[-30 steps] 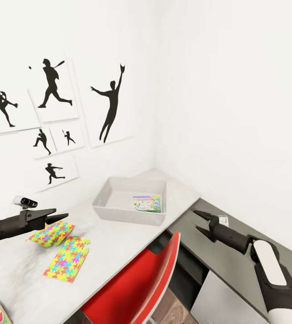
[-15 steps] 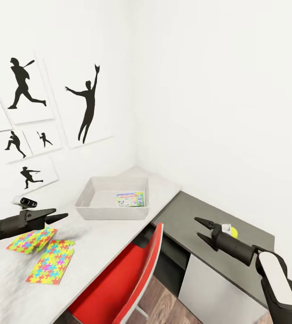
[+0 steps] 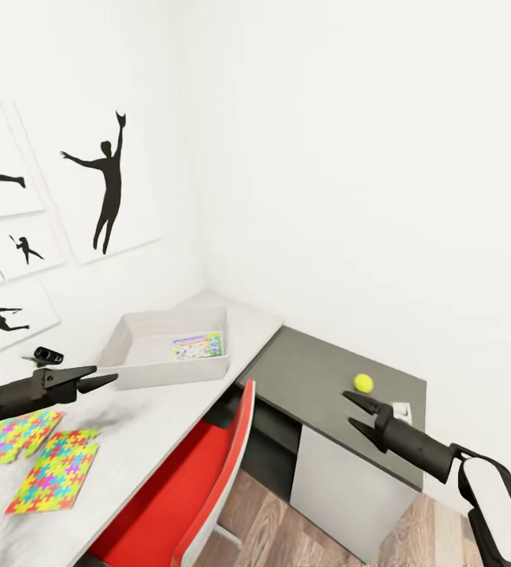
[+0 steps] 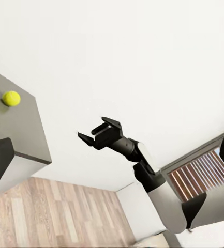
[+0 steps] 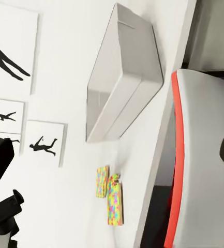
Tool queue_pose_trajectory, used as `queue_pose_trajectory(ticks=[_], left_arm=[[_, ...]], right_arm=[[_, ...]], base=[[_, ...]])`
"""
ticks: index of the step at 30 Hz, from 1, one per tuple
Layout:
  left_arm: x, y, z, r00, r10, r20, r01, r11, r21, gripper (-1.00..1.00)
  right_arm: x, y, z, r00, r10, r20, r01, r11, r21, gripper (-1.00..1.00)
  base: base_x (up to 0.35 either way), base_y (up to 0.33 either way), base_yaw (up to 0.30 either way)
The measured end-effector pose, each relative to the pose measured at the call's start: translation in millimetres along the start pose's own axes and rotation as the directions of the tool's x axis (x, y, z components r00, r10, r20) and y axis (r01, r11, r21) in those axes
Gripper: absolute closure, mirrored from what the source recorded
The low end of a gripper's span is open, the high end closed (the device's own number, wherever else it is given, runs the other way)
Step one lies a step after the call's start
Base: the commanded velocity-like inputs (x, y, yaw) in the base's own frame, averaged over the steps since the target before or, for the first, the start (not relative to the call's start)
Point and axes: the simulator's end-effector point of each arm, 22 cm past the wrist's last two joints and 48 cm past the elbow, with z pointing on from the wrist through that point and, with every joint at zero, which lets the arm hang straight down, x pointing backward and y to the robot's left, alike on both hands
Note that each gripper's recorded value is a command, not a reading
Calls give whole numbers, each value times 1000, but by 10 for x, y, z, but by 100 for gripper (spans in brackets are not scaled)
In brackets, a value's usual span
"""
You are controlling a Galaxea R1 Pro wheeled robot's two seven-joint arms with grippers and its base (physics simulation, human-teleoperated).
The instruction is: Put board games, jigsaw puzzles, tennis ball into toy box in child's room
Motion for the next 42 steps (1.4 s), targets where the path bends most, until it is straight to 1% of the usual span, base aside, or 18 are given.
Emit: queue_pose_trajectory(ticks=[6, 11, 14, 25, 38, 42], left_arm=[[64, 40, -25, 1000, -13, -1, 13, 1000, -8, -100], [173, 115, -115, 999, -35, -8, 34, 999, -33, -100], [221, 131, -150, 1000, -29, -9, 28, 999, -39, -100], [267, 179, -186, 999, -35, -7, 35, 998, -48, -100], [271, 189, -188, 999, -36, -8, 35, 998, -51, -100], [273, 187, -188, 999, -35, -9, 35, 998, -51, -100]], right_arm=[[17, -7, 1, 1000, -3, -2, 3, 1000, 4, -100], [20, -14, 5, 1000, -4, -3, 4, 1000, 7, -100], [28, -22, 4, 1000, -4, -5, 4, 1000, 10, -100], [25, -42, -2, 1000, -4, -4, 4, 1000, 16, -100], [49, -36, 26, 1000, 1, -6, -1, 1000, 14, -100], [52, -35, 25, 1000, 0, -6, 0, 1000, 15, -100]], base=[[-8, 1, -286], [-134, 23, -286], [-116, 40, -286], [-43, 6, -270], [-278, 0, -29], [-138, 0, 0]])
